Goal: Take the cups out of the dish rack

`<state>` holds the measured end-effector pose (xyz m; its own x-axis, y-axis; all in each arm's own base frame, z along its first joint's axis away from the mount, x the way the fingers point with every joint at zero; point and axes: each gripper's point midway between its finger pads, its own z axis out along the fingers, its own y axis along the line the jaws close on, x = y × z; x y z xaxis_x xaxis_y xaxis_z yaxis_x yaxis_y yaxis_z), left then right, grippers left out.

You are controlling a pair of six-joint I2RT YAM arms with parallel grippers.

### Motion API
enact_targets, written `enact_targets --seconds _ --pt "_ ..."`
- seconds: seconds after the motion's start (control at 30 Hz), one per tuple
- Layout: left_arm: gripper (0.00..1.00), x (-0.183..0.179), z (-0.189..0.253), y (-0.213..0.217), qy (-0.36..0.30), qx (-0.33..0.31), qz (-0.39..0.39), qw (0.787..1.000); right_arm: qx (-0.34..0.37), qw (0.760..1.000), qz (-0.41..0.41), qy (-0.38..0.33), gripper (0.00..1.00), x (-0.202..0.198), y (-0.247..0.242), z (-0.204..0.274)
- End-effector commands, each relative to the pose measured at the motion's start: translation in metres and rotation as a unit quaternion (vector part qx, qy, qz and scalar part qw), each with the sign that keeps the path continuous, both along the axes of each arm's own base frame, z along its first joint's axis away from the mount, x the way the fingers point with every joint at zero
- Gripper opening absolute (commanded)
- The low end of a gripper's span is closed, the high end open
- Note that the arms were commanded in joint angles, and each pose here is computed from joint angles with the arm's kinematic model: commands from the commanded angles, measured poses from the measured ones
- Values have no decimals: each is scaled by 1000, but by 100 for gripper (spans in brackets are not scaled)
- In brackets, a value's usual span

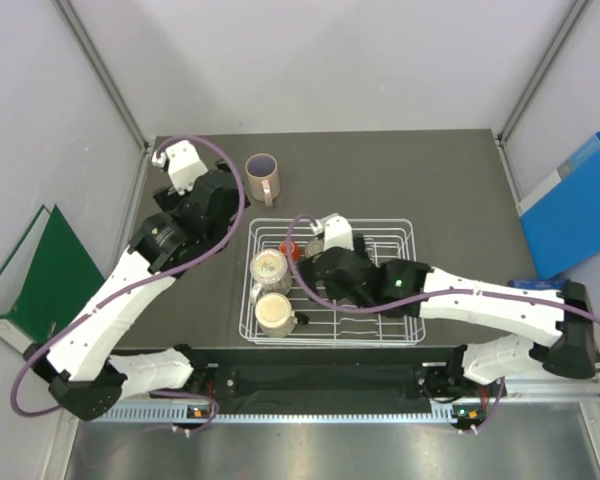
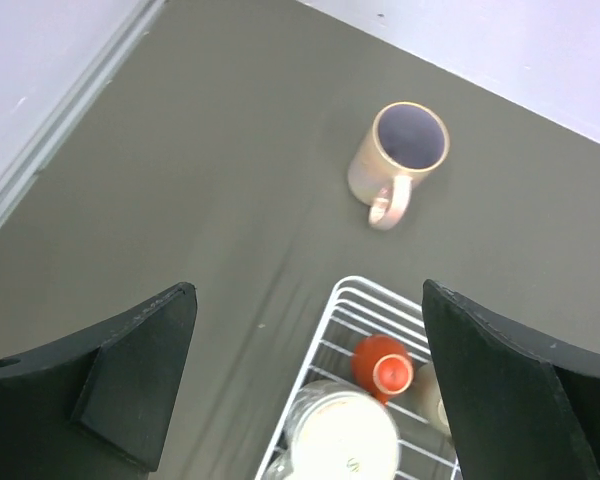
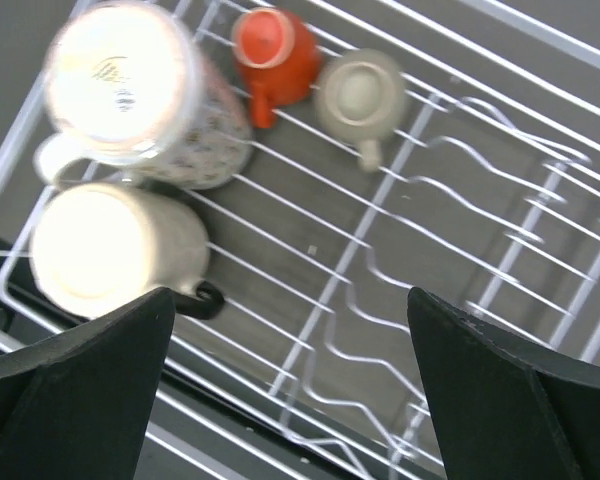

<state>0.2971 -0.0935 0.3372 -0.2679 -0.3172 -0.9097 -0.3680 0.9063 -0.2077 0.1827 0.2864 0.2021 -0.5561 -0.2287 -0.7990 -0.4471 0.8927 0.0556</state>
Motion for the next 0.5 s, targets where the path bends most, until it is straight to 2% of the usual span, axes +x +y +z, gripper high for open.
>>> enact_targets --seconds 0.0,0.13,0.23,0.27,0.37,0.47 --pt "99 -24 -15 23 27 18 24 999 58 998 25 -25 100 -3 51 36" --pt "99 -35 -30 26 37 6 13 999 48 997 53 -2 99 -16 77 22" --pt "99 -40 -35 26 39 -2 5 999 45 995 86 12 88 -30 82 14" --pt "99 -41 -35 26 38 -5 1 999 36 995 94 15 83 -33 80 9" --pt "99 -43 -36 27 37 -3 -3 999 13 992 120 23 77 -41 66 -5" --pt "99 -41 -38 26 36 2 -8 999 -8 989 142 29 78 -50 48 -19"
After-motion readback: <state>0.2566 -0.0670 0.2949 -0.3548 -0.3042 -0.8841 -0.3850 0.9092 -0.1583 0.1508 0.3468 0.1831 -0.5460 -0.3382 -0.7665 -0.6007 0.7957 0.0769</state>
